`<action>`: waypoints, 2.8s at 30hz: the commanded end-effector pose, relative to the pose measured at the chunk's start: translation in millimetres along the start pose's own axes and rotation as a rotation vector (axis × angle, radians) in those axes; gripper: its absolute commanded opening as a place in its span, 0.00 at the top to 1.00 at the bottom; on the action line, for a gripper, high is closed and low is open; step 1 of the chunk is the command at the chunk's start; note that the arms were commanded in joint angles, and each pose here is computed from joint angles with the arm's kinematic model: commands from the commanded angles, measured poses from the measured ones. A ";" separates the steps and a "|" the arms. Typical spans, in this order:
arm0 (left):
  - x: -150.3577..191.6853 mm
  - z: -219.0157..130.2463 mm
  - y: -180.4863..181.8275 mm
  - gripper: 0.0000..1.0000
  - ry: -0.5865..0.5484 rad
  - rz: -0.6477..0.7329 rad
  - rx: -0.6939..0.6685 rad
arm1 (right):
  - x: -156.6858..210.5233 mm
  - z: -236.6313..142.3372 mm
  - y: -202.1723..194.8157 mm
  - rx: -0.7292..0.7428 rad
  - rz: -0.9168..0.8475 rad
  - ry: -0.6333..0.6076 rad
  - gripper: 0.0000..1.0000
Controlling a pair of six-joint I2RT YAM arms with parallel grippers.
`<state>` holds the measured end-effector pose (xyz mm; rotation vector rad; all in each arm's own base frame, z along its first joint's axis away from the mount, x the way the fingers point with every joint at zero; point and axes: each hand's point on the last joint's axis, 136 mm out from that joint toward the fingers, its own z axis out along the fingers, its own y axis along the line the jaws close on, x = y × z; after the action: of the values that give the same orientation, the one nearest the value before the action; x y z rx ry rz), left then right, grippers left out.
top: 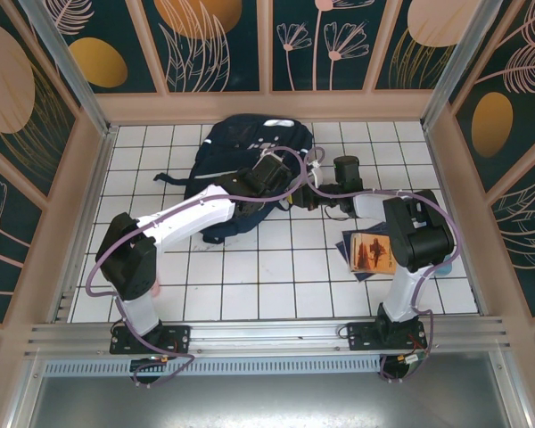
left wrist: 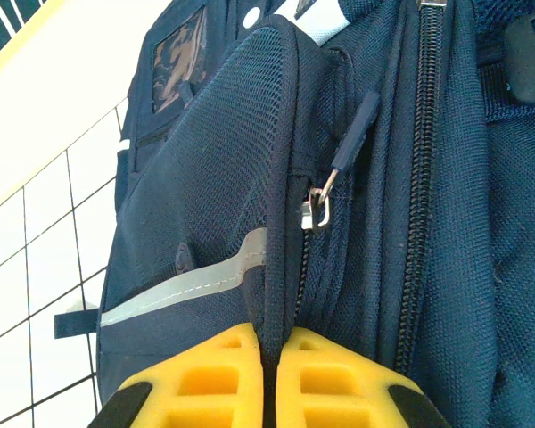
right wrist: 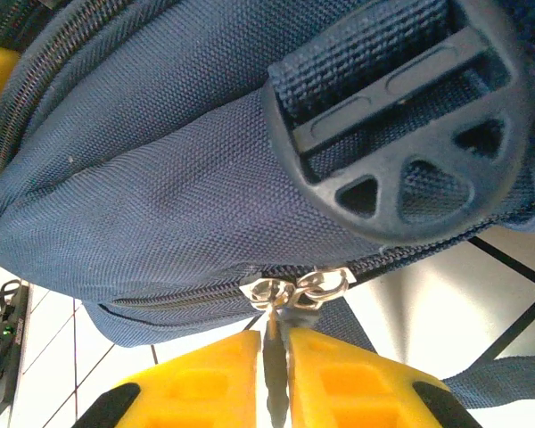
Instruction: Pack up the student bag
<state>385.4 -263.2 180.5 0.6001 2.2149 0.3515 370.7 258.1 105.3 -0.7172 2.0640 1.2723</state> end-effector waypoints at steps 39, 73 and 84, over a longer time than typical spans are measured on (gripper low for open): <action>-36.3 -33.8 -1.5 0.39 -0.119 -0.103 0.321 | -3.3 -60.5 27.9 0.340 0.033 -0.261 1.00; 30.8 46.0 -90.8 0.51 0.150 0.357 0.558 | -1.3 -59.7 9.1 0.352 0.081 -0.215 1.00; 6.3 57.3 -81.1 0.88 0.071 0.308 0.461 | -0.9 -62.1 6.6 0.379 0.077 -0.203 1.00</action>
<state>382.5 -324.7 94.3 1.2774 2.3164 -0.0331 338.6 202.0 102.1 -0.2939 2.1931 0.9292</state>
